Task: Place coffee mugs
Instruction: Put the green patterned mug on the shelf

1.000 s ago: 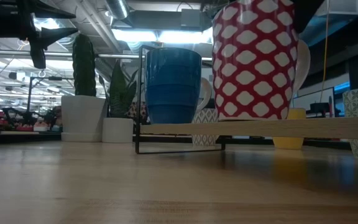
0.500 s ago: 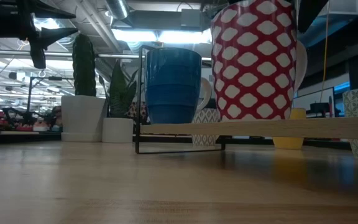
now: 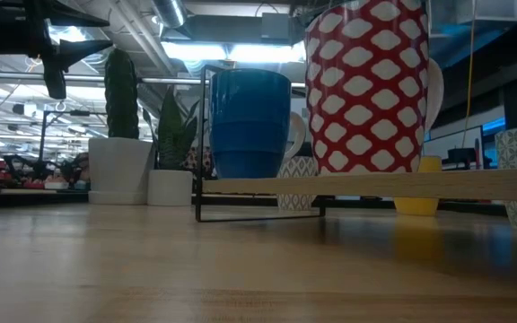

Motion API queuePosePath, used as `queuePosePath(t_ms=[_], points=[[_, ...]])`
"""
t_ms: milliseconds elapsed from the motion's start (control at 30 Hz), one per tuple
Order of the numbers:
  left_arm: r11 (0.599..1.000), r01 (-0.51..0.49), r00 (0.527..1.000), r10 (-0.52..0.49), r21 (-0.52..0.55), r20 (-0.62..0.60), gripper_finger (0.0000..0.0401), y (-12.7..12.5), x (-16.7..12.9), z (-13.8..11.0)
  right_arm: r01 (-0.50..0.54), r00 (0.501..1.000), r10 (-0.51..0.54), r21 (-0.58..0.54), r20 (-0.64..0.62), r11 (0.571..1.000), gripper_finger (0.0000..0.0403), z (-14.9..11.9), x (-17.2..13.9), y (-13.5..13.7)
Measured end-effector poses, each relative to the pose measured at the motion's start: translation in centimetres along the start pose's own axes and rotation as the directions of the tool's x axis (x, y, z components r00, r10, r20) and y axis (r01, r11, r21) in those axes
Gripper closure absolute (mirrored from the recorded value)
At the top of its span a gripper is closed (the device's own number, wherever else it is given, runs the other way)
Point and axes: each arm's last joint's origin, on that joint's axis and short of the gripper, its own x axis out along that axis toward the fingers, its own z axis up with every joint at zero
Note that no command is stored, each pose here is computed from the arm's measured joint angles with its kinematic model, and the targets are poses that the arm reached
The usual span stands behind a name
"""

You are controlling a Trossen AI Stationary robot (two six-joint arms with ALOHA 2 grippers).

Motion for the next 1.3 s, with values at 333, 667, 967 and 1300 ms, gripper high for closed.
queuePosePath(t_ms=[333, 667, 967, 1300], points=[[1.0, 0.001, 1.0, -0.001, 0.0, -0.001, 0.028, 0.0, 0.0, 0.0, 0.09, 0.996, -0.078, 0.273, -0.052, 0.958, 0.026, -6.5, -4.2, 0.7], [1.0, -0.021, 1.0, 0.021, 0.003, 0.007, 0.028, 0.1, 0.0, 0.0, 0.068, 0.997, -0.043, 0.518, -0.062, 0.853, 0.026, -14.0, 0.1, 1.0], [0.998, -0.055, 0.998, 0.055, 0.011, 0.016, 0.028, 0.2, 0.0, 0.0, 0.044, 0.996, 0.005, 0.566, -0.085, 0.823, 0.026, -15.8, 5.4, 1.1], [0.998, -0.058, 0.998, 0.057, 0.017, 0.013, 0.028, 0.2, 0.0, -0.1, 0.089, 0.994, -0.03, 0.585, -0.109, 0.806, 0.026, -16.5, 7.0, 1.0]])
